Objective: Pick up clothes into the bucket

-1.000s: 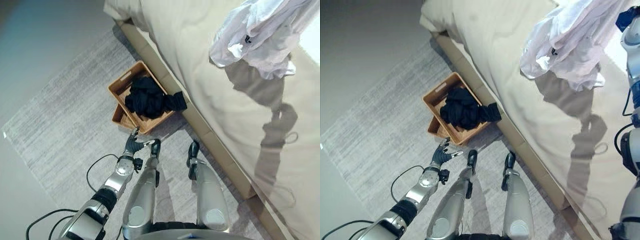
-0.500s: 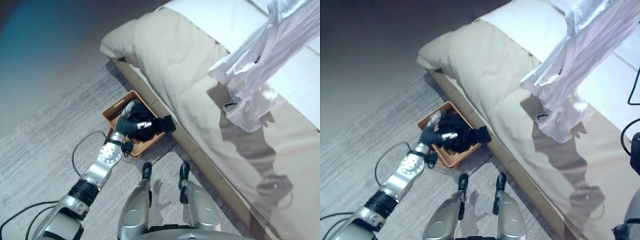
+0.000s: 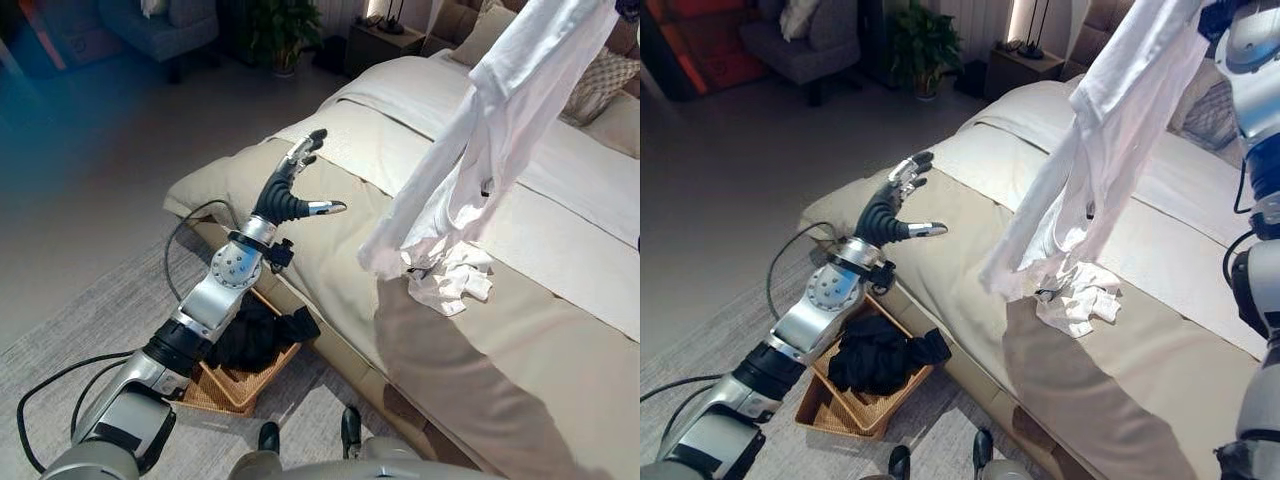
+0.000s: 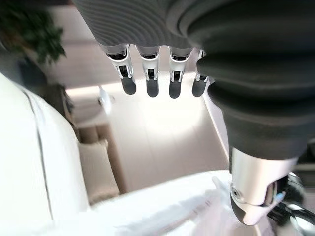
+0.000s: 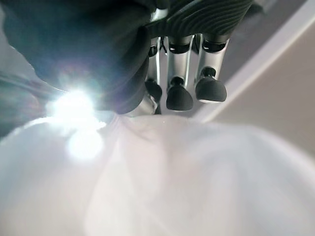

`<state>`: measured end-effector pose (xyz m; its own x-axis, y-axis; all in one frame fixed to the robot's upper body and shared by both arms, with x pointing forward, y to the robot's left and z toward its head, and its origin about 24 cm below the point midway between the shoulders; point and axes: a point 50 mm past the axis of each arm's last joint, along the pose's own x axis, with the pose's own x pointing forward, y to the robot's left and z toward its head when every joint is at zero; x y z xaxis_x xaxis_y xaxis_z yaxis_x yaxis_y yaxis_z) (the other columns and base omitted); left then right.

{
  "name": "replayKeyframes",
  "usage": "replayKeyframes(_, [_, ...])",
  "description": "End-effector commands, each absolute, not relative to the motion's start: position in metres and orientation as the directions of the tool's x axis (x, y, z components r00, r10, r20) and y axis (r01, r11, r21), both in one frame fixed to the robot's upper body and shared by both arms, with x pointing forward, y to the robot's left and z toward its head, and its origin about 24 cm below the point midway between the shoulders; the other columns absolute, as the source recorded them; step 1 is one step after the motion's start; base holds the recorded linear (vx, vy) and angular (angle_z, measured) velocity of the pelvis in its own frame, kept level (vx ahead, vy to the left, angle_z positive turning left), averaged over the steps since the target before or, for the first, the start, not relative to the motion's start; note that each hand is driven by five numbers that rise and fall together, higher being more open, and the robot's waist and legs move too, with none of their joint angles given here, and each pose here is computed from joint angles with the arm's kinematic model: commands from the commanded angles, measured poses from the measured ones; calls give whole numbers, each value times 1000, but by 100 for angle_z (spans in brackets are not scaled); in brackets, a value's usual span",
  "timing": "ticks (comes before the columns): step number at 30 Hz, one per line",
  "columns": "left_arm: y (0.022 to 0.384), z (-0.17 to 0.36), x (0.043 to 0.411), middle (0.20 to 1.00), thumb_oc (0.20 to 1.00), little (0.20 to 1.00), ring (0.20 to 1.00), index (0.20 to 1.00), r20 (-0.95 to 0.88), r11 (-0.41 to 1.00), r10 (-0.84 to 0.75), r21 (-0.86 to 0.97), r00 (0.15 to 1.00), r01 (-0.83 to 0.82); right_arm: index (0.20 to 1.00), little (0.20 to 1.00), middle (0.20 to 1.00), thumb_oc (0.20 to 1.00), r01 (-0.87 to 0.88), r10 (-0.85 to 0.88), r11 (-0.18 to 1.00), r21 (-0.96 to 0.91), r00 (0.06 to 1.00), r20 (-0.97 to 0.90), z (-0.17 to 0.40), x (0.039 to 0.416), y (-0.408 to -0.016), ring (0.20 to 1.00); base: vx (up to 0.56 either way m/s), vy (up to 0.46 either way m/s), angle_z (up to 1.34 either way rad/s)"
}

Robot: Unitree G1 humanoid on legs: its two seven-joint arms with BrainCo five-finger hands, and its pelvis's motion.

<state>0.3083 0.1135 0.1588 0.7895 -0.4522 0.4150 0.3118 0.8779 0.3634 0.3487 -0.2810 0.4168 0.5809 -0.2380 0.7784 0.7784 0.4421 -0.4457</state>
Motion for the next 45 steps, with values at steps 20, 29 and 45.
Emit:
replayKeyframes(20, [59, 166, 354, 1000, 1000, 1000, 1000, 1000, 360, 917, -393, 219, 846, 333, 200, 200, 200, 200, 326, 343, 806, -494, 423, 839, 390, 299, -160, 200, 1, -7, -3])
replayKeyframes(29, [32, 172, 358, 1000, 1000, 1000, 1000, 1000, 341, 913, -407, 160, 847, 374, 200, 200, 200, 200, 123, 502, 816, -564, 331, 799, 374, 277, -119, 200, -6, -4, -4])
replayKeyframes(45, [11, 182, 324, 1000, 1000, 1000, 1000, 1000, 172, 477, -863, -32, 475, 878, 200, 200, 200, 200, -45, 642, 748, -662, 302, 705, 363, 271, -94, 200, 9, 0, 0])
